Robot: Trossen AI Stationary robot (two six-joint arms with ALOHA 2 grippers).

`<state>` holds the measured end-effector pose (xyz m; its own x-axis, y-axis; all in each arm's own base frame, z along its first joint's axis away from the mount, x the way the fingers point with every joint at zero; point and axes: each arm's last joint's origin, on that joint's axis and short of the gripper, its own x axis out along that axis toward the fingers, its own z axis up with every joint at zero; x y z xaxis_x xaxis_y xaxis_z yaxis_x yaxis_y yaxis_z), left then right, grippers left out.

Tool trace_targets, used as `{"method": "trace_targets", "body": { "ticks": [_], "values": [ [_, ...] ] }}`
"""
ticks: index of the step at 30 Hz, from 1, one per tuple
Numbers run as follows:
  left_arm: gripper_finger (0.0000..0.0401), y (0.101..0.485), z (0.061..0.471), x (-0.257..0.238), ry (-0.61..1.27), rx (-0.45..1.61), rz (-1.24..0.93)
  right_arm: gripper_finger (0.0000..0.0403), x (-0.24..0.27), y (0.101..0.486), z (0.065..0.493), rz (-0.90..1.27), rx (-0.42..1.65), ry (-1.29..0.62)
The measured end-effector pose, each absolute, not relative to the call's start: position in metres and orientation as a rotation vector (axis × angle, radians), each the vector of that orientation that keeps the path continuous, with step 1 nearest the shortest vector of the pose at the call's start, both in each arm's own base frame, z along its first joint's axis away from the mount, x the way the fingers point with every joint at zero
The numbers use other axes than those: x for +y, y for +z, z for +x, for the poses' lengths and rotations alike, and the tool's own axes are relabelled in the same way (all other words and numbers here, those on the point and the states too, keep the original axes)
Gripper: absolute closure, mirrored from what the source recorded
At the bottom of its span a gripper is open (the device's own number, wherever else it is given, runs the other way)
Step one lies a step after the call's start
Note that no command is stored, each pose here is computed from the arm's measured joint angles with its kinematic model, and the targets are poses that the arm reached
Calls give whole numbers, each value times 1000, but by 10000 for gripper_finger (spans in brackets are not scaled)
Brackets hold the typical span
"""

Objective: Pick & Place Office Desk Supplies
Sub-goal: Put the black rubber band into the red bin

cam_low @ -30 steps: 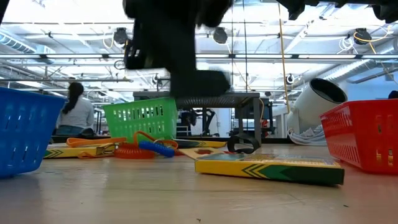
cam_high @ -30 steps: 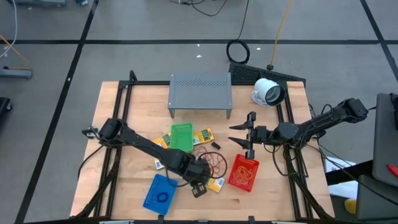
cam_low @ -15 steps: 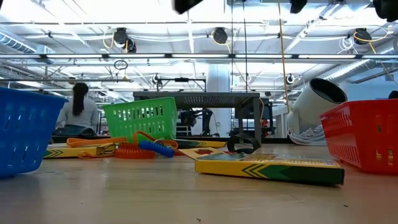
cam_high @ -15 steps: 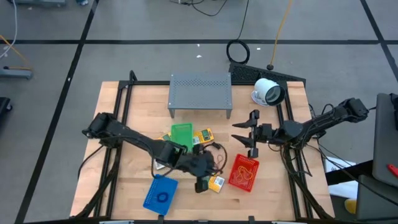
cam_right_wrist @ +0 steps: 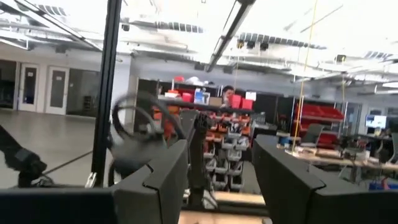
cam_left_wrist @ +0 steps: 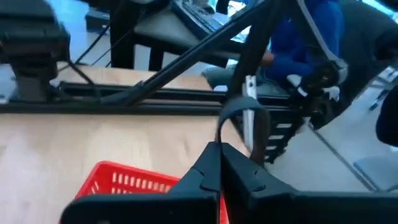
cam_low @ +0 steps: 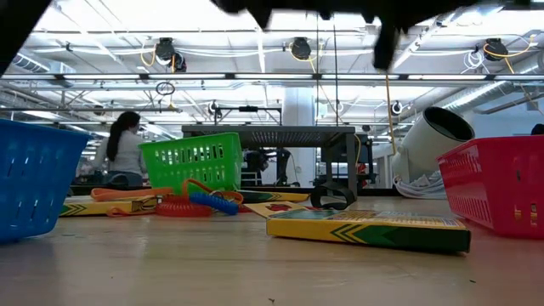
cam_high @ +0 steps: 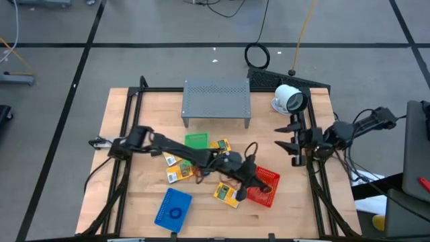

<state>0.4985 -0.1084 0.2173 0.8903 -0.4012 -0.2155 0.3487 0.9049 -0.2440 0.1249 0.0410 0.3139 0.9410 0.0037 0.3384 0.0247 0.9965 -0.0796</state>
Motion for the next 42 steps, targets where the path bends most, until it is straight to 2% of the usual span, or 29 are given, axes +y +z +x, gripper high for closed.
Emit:
{"method": "trace_targets", "body": {
  "ticks": [10, 17, 30, 42],
  "values": [
    [401, 186, 540, -109, -372, 345, -83, 232, 37, 308, 116, -24, -273, 12],
    [401, 173, 538, -102, -203, 451, -8, 232, 38, 305, 118, -2, -241, 19],
    [400, 164, 533, -102, -91, 551, 48, 232, 39, 304, 121, 0, -234, 20],
    [346, 164, 532, -108, -113, 552, 77, 232, 42, 300, 126, 15, -205, 25]
  ]
}}
